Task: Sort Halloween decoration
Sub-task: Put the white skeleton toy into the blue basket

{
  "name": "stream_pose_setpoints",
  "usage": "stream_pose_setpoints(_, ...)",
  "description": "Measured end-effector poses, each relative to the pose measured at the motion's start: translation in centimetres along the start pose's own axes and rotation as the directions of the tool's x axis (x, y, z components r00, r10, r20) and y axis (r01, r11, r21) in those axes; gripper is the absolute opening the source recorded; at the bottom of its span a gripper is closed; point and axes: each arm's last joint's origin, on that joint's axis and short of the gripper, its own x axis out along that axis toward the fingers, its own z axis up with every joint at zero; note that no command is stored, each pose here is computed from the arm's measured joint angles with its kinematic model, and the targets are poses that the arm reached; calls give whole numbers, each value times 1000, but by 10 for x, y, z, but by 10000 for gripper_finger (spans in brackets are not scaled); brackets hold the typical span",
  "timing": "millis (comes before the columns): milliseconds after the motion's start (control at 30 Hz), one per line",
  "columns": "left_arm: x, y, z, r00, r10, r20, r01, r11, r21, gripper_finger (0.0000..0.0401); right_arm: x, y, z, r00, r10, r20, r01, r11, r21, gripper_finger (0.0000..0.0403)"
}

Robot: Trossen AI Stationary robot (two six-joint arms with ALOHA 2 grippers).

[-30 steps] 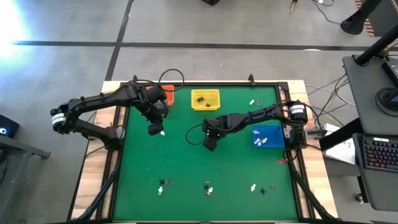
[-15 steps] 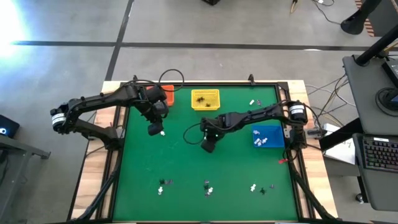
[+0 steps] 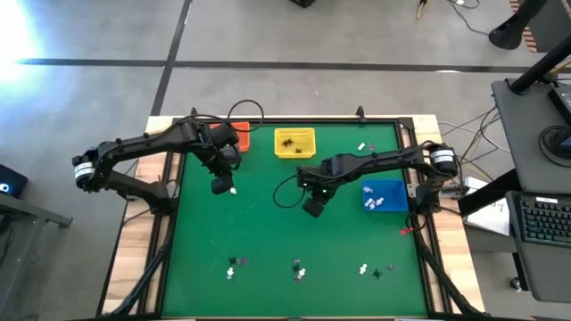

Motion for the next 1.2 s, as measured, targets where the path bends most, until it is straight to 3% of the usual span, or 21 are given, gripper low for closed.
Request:
stream_pose_setpoints(267,0,0,-1,1000,0,-6,1,1000,9,185,-20,-16,-33,997,-62,-46,65,995,74,15)
stream_pose_setpoints(633,0,0,-2,1000,-1,-15,1,1000,12,185,-45,-44,-90,999,-45,21,38,963,268,15)
stream_pose_setpoints(933,0,0,-1,1000,0,-15,0,1000,12,185,-44,-76,-135,997,-52,51,25,900,434,15)
stream_pose_setpoints(1200,0,0,-1,1000,1,-14,-1,1000,13,185,-41,-88,-151,997,-44,63,10,885,465,16)
